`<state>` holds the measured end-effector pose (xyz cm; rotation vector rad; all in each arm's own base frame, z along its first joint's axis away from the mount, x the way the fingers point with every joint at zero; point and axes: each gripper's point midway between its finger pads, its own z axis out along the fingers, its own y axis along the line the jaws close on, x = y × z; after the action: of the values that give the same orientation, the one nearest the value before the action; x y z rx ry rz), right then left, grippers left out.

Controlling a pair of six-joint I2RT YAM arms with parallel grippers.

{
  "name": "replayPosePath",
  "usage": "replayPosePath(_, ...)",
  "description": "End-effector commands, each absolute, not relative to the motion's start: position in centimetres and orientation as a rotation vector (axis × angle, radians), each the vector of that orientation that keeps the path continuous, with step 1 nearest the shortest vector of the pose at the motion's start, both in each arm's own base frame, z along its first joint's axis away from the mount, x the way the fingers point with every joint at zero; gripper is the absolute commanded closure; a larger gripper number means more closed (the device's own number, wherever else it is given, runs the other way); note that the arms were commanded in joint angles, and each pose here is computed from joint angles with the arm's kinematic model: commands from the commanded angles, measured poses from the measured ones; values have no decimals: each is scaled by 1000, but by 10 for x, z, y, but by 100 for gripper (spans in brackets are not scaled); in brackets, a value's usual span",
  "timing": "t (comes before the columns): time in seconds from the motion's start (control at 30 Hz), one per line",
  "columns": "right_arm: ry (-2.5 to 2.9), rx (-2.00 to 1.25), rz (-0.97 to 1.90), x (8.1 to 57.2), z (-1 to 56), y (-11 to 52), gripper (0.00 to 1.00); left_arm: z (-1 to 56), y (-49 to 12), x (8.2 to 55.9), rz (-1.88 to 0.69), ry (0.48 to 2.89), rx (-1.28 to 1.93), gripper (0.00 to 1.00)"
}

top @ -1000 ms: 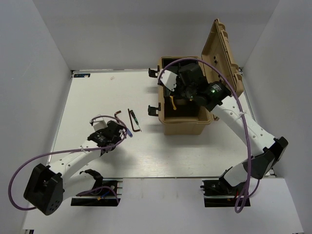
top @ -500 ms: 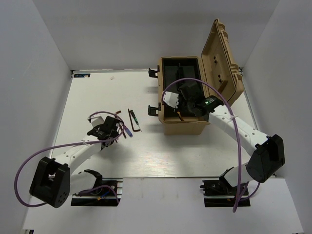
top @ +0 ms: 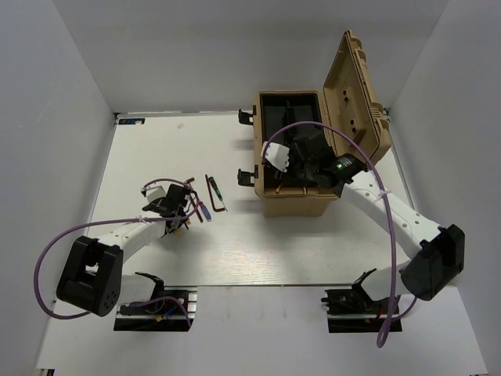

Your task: Sort the tools into containers

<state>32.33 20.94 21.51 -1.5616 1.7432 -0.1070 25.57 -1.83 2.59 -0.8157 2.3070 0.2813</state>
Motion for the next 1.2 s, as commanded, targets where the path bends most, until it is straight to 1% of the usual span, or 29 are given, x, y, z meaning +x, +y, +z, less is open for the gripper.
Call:
replayPosePath(0.0, 1708, -1454, -27, 314, 254, 214, 49, 28, -17, 263, 248, 2285, -834, 40)
replayPosePath(0.13, 1700, -1412, 20, 305, 265, 213, 49, 21, -17, 256, 256, 2308, -831, 45)
replayPosePath(0.4, 1686, -1372, 111, 289, 280, 215, 49, 3, -12, 238, 299, 2375, -843, 46)
replayPosePath(0.53, 1679, -1348, 161, 281, 289, 218, 49, 7, -15, 243, 278, 2370, -854, 72)
replayPosePath(0.57, 1678, -1342, 173, 278, 290, 218, 49, 8, -16, 243, 287, 2378, -853, 86)
replayPosePath(0.67, 1669, -1326, 199, 271, 297, 216, 50, 6, -16, 241, 305, 2411, -850, 99)
replayPosePath(0.77, 1657, -1319, 222, 261, 305, 213, 50, 14, -16, 240, 288, 2394, -852, 100)
replayPosePath(0.87, 1660, -1327, 242, 250, 307, 208, 50, 49, -16, 251, 222, 2298, -863, 100)
replayPosePath(0.93, 1649, -1318, 257, 245, 312, 207, 50, 89, -22, 266, 137, 2205, -812, 100)
replayPosePath(1.03, 1651, -1299, 266, 242, 313, 205, 49, 140, -41, 282, -10, 2154, -651, 100)
replayPosePath(1.07, 1655, -1296, 256, 243, 312, 203, 49, 173, -47, 291, -84, 2080, -615, 100)
replayPosePath(1.13, 1656, -1278, 246, 245, 313, 202, 49, 199, -69, 300, -197, 2068, -429, 100)
replayPosePath(1.17, 1658, -1264, 234, 247, 314, 200, 49, 224, -80, 306, -269, 2016, -354, 100)
